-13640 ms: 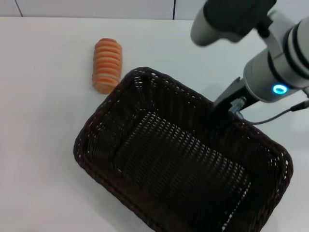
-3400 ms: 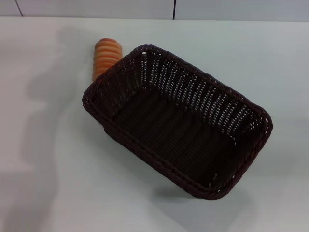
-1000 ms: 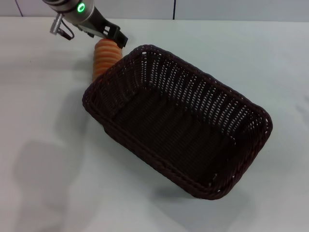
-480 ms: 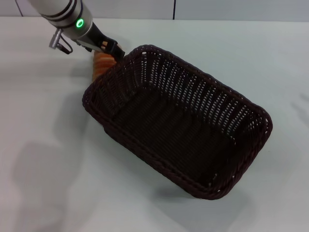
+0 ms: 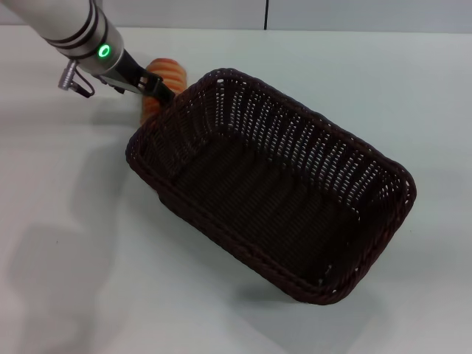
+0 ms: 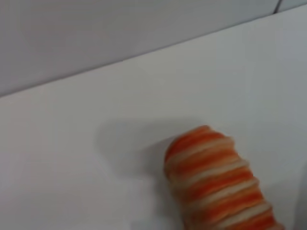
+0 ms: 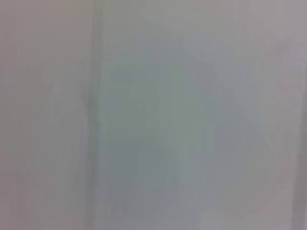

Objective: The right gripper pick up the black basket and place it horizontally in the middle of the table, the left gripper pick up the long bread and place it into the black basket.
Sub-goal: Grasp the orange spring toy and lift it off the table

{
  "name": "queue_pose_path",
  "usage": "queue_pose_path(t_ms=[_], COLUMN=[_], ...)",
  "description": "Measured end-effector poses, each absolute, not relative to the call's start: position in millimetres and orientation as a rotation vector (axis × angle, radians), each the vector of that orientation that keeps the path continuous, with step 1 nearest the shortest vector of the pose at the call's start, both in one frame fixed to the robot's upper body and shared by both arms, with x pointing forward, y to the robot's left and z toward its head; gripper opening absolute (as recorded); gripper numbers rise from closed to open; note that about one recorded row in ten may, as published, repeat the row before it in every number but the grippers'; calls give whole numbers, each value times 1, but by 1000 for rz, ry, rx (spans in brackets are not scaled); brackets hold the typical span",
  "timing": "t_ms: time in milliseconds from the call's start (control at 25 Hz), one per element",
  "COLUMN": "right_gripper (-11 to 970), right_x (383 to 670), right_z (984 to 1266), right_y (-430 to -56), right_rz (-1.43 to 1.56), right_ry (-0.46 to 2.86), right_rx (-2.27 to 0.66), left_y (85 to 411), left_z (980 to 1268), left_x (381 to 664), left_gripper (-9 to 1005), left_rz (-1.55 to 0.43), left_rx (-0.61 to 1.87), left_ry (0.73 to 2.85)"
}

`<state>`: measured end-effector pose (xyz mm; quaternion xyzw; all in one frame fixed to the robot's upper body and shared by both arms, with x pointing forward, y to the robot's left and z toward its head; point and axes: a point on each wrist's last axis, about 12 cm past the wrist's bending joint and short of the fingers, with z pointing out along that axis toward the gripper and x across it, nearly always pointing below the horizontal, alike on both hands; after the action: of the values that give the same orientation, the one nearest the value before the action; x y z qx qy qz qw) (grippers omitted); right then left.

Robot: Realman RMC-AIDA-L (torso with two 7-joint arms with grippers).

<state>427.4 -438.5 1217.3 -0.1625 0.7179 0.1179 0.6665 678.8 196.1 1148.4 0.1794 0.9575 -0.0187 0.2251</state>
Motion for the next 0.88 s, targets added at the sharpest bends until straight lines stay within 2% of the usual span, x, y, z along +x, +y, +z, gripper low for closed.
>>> queue_pose_path(t_ms=[200, 480, 880], right_gripper=[334, 334, 334], right_x=[420, 424, 432], right_z=[1216, 1215, 1217], right_y=[-448, -445, -439], right_rz=[220, 232, 250], right_ry=[1611, 1595, 1583], right_rx=[-331, -343, -382], left_y=[195, 183, 183], left_z=[1150, 1148, 1146], left_x=[679, 674, 674], left_gripper=[858, 858, 858], left_rz=[-49, -70, -72], left_rx=[506, 555, 548], left_ry=[2646, 2671, 2660])
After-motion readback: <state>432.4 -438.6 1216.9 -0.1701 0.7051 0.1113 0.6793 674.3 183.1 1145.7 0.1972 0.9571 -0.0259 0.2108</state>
